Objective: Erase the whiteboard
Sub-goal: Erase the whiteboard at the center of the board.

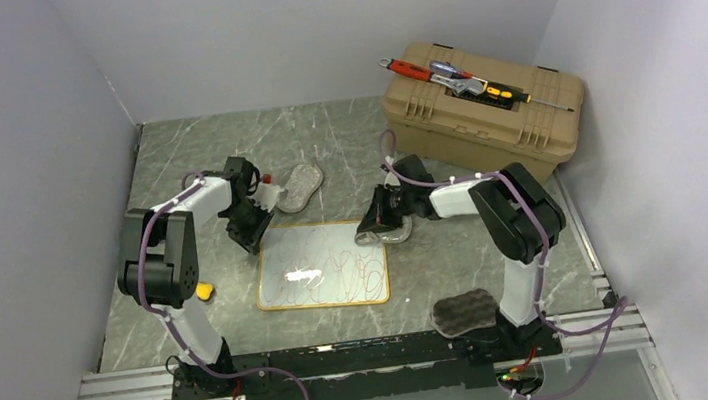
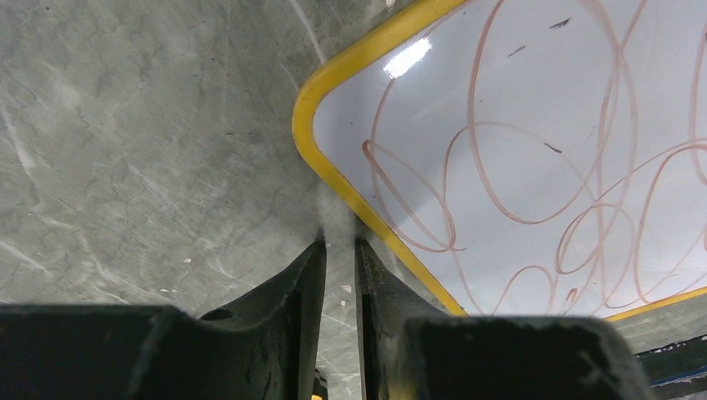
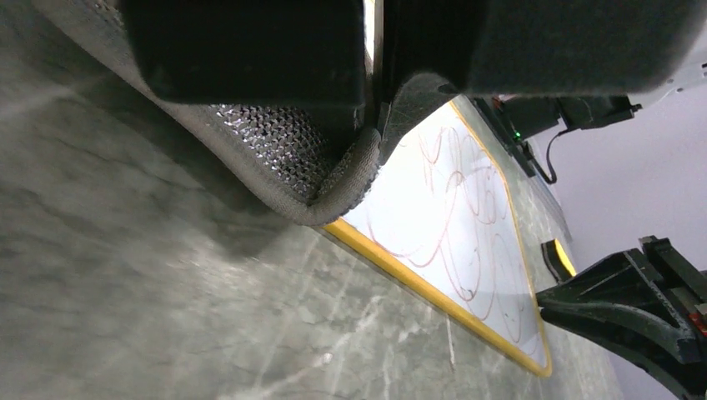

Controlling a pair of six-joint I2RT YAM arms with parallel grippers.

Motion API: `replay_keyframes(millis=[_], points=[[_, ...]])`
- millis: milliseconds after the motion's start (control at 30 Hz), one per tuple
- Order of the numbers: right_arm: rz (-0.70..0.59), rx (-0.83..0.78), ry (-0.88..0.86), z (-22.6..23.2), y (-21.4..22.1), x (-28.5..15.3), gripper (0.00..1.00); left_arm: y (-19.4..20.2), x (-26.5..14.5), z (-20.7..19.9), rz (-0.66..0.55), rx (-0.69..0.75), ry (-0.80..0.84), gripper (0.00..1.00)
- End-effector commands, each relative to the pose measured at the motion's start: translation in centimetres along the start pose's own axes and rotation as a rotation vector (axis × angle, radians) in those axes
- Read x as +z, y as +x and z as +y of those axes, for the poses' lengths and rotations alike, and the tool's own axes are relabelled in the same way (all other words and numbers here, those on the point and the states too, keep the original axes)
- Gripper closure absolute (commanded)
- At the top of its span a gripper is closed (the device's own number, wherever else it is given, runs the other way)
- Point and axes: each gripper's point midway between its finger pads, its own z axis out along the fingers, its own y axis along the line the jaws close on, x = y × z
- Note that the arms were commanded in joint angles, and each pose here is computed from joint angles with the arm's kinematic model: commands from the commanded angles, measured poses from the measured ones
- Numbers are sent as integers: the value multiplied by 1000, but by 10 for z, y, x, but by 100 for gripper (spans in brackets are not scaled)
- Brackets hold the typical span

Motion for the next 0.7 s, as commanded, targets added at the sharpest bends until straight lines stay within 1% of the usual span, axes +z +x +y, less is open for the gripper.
replay_keyframes(millis=[0,100,200,267,333,433,567,667], points=[[70,-1,68,-13,29,38,100,0,43,-15,-7,38,90,74],[117,-34,68,7,40,78,100,-4,43,-16,-18,37,99,74],[140,-21,23,28,35,112,100,-5,43,-19,-21,29,114,75],[139,8,1,33,29,122,100,-5,44,-21,-18,24,127,76],[123,47,-8,28,20,117,100,-3,44,-23,-15,24,132,77],[76,74,4,10,12,82,100,-1,46,-23,-13,27,133,78],[23,45,82,-12,18,40,100,-2,46,-23,-19,23,136,80],[17,53,99,-13,27,41,100,-7,44,-24,-34,11,145,80]])
